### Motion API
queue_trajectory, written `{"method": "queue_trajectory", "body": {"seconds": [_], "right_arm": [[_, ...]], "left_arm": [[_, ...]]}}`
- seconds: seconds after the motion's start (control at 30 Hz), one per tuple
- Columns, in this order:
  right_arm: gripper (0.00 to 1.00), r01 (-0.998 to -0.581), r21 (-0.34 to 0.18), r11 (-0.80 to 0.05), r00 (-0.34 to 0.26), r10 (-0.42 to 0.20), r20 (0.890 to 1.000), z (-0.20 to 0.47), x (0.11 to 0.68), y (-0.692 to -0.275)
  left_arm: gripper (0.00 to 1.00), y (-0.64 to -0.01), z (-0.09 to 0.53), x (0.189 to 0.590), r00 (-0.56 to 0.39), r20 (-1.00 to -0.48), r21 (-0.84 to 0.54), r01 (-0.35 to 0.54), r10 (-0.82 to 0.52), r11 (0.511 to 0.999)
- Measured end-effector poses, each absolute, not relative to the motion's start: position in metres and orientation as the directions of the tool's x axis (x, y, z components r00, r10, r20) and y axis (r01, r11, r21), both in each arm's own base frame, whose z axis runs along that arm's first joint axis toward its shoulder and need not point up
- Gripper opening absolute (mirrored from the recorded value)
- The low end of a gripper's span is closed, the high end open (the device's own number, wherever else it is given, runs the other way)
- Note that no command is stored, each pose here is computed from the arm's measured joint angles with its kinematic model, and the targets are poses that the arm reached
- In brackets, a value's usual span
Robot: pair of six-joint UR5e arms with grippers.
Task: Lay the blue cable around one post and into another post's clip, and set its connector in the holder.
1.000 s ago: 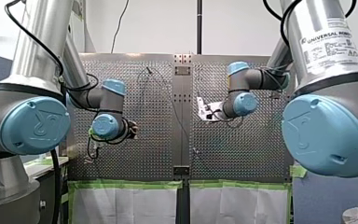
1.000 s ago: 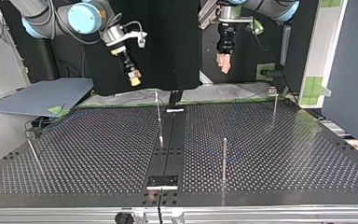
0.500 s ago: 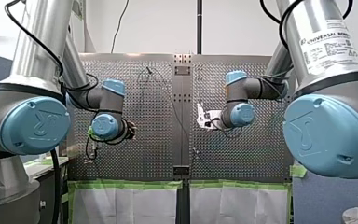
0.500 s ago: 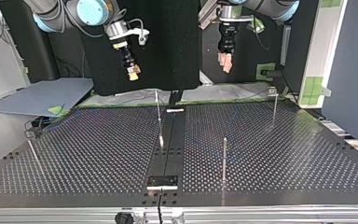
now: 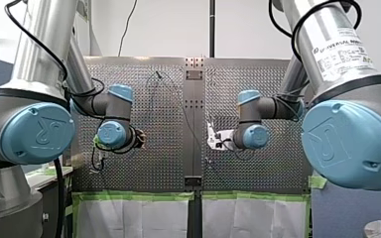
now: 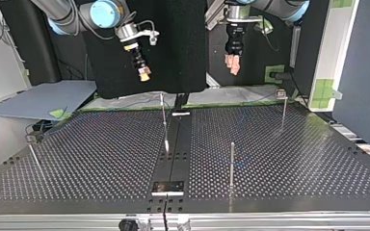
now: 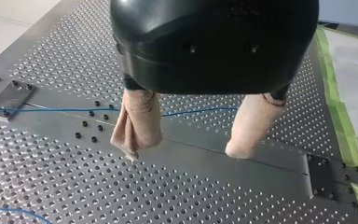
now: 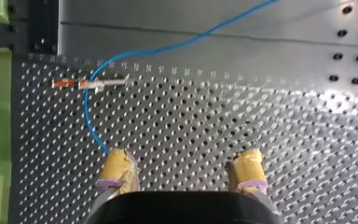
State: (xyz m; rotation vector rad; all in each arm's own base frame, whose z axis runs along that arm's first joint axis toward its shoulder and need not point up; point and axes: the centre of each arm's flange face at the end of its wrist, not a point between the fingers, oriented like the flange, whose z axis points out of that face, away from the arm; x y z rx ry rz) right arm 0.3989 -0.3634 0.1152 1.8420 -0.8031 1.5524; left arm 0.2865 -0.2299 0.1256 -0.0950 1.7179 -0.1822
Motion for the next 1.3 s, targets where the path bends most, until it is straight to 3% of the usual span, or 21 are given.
{"method": "queue_trajectory", "body": {"seconds": [0.57, 0.97, 1.17, 1.3], "right_arm": [[1.0, -0.735, 0.098, -0.671, 0.162, -0.033, 0.986, 0.108, 0.409, -0.343], [1.0, -0.726, 0.134, -0.675, 0.184, -0.003, 0.983, 0.105, 0.434, -0.304], [1.0, -0.742, 0.136, -0.656, 0.188, -0.009, 0.982, 0.103, 0.436, -0.293], [1.0, -0.775, 0.125, -0.62, 0.178, -0.023, 0.984, 0.101, 0.431, -0.295]], "left_arm": [[1.0, -0.228, 0.123, 0.282, -0.166, -0.971, -0.182, 0.034, -0.174, 0.983], [1.0, -0.227, 0.122, 0.281, -0.173, -0.967, -0.197, 0.03, -0.189, 0.98], [1.0, -0.227, 0.121, 0.28, -0.179, -0.96, -0.221, 0.021, -0.214, 0.975], [1.0, -0.223, 0.12, 0.278, -0.193, -0.953, -0.237, -0.01, -0.234, 0.971]]}}
